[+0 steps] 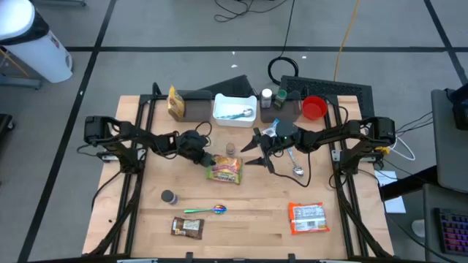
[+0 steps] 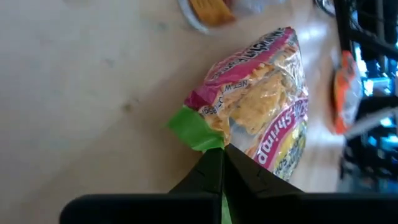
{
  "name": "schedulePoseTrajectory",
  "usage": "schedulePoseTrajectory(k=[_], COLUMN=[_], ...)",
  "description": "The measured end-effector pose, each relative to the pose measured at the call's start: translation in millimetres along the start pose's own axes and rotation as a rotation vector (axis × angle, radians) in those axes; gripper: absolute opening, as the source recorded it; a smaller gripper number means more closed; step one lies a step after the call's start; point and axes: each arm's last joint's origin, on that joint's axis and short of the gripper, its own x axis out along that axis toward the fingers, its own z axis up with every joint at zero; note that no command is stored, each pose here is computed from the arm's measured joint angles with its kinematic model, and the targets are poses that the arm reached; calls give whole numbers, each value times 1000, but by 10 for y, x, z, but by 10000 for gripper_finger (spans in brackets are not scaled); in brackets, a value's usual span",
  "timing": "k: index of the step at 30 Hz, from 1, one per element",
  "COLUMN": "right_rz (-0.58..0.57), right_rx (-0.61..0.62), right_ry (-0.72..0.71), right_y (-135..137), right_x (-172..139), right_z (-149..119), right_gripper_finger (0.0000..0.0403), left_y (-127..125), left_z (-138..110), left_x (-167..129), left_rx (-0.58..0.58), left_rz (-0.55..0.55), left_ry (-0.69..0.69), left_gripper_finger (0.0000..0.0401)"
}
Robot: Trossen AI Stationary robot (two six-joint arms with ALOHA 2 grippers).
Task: Pick & Place Food Item
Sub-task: Put the green noodle pack into the left black bin
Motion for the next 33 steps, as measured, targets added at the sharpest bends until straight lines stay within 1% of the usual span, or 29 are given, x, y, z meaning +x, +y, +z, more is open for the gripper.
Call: schedulePoseTrajectory(k=[4,7,11,14,20,24,28,33], right_rz=[0,0,0,0,-4,-4,-4,-4], right_rx=[5,4,-1,-3,-5,-8,-8,-8], right_ry=[9,13,13,13,13,13,13,13], right_y=[0,0,0,-1,-2,-2,-2,-2], right_x=[0,0,0,-1,-1,-1,-1,-1], right_z=[-9,-14,-14,-14,-14,-14,-14,-14], right_gripper_finger=[249,249,249,249,249,249,249,249], left_y=[-186,-283,-456,-559,-819,-995,-1095,-1130], left_z=[101,123,174,173,197,266,379,548], left_x=[-51,-145,-368,-560,-1006,-1304,-1559,-1857], left_rx=[60,96,154,177,222,272,303,329], left_rz=[-87,-83,-75,-29,20,46,105,209], left_ry=[4,-3,-69,-106,-213,-299,-361,-410], left_gripper_finger=[4,4,3,3,2,2,1,1])
